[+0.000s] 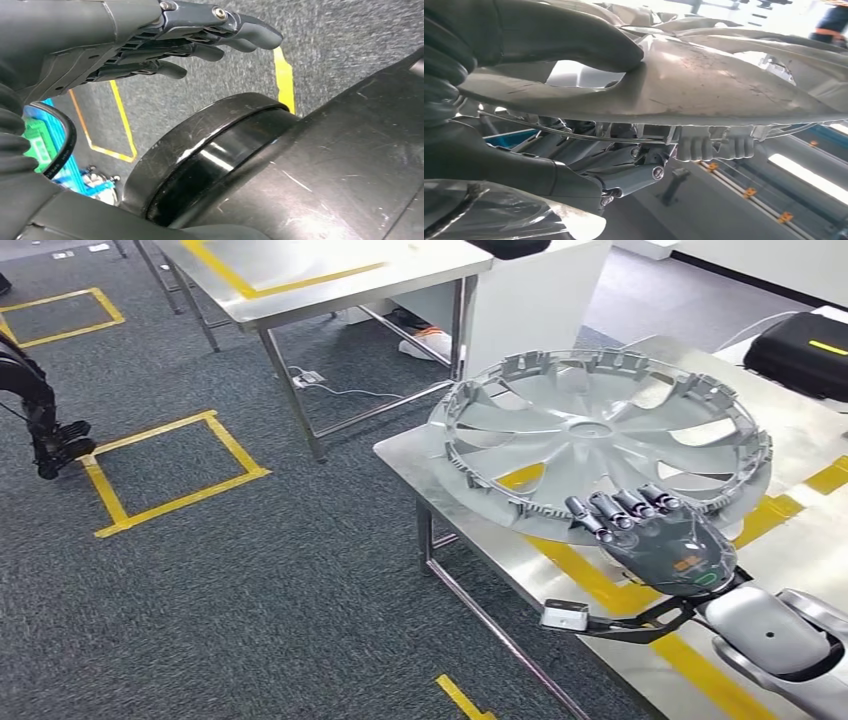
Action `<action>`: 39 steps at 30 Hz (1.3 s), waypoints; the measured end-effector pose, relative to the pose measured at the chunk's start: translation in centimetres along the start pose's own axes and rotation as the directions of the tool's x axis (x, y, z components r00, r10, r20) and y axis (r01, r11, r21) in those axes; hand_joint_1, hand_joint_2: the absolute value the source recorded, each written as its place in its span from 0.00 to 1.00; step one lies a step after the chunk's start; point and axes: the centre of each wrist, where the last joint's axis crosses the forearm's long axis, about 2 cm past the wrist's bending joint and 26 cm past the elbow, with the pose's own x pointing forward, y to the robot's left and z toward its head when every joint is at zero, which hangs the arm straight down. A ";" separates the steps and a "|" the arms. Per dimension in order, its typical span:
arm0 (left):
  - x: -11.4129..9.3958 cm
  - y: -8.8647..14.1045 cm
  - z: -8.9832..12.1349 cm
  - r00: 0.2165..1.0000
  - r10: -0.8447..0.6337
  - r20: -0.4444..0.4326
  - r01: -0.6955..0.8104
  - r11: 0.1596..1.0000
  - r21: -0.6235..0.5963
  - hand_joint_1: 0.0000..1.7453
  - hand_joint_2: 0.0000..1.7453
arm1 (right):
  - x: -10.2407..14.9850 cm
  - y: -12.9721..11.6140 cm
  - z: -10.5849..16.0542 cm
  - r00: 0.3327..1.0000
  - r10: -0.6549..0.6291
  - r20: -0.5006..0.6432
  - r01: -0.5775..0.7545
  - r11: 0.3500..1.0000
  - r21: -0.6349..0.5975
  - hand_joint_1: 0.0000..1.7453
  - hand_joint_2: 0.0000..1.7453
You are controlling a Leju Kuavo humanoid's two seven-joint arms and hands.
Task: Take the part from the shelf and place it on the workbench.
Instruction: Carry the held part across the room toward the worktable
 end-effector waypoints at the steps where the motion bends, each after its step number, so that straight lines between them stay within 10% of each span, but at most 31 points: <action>1: -0.1 0.0 0.0 1.000 -0.001 -0.001 0.001 1.000 0.001 0.00 1.00 | 0.0 0.0 0.0 1.000 0.000 -0.001 0.000 1.000 0.000 1.00 1.00; 39: 0.2 0.2 0.0 0.999 -0.023 0.030 0.024 1.000 -0.005 0.00 1.00 | -0.1 0.2 -0.2 1.000 -0.002 -0.017 0.003 1.000 0.010 1.00 1.00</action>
